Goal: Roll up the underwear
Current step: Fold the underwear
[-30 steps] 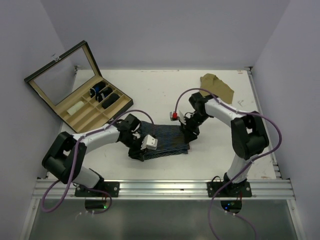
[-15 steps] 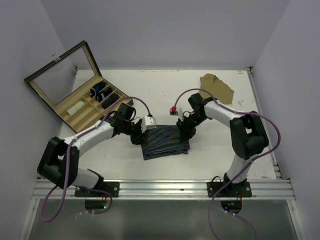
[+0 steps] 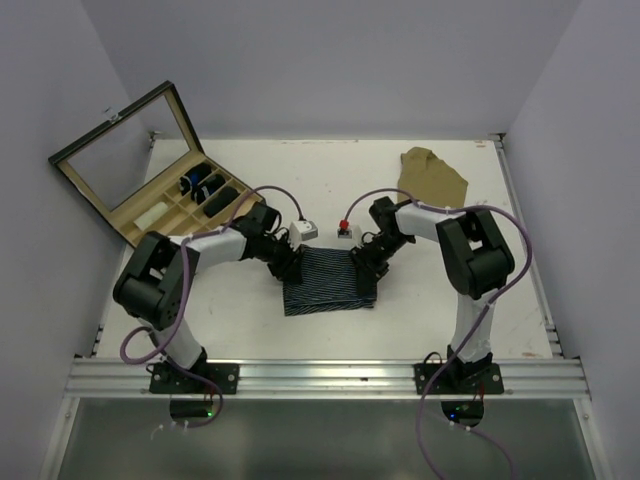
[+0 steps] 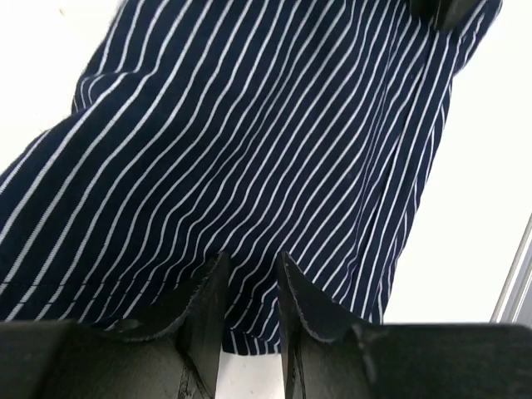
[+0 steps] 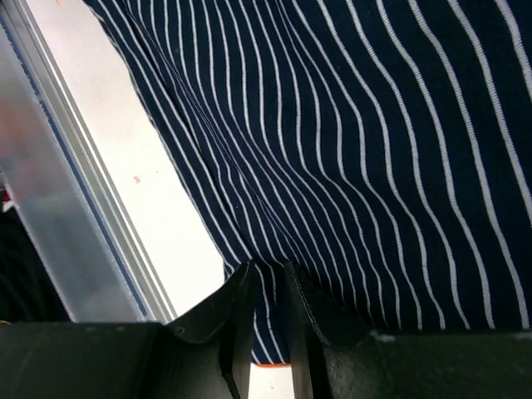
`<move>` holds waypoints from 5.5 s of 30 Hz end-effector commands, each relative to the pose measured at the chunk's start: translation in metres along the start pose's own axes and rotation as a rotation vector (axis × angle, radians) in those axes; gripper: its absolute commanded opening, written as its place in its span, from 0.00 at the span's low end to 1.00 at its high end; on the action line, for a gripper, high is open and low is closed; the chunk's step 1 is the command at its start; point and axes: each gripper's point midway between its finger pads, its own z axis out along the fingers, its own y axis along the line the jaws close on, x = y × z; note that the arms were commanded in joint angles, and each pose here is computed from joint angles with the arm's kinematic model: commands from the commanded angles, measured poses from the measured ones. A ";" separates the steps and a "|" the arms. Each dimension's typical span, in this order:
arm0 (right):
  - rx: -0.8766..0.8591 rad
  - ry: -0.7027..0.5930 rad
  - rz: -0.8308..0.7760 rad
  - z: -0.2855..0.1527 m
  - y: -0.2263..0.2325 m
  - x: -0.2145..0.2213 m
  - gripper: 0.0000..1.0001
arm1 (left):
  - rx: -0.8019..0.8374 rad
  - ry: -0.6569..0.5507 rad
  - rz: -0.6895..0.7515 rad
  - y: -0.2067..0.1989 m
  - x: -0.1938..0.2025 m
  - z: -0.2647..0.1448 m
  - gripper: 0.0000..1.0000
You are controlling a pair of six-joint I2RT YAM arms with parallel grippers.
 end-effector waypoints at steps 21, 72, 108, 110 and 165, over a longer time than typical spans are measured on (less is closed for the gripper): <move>0.207 -0.292 0.009 -0.113 -0.048 -0.108 0.27 | -0.283 -0.176 0.328 0.068 -0.142 -0.058 0.40; 0.155 -0.150 0.087 -0.074 -0.025 -0.036 0.32 | -0.134 -0.153 0.745 -0.022 -0.114 -0.074 0.51; 0.111 -0.277 0.606 -0.039 -0.081 -0.036 0.13 | -0.179 -0.110 0.642 -0.041 -0.088 -0.019 0.49; 0.115 -0.292 0.616 -0.041 -0.082 -0.038 0.13 | -0.170 -0.119 0.640 -0.043 -0.087 -0.019 0.49; 0.320 -0.227 0.900 -0.011 -0.114 0.001 0.00 | -0.008 -0.034 0.862 -0.117 -0.071 0.067 0.39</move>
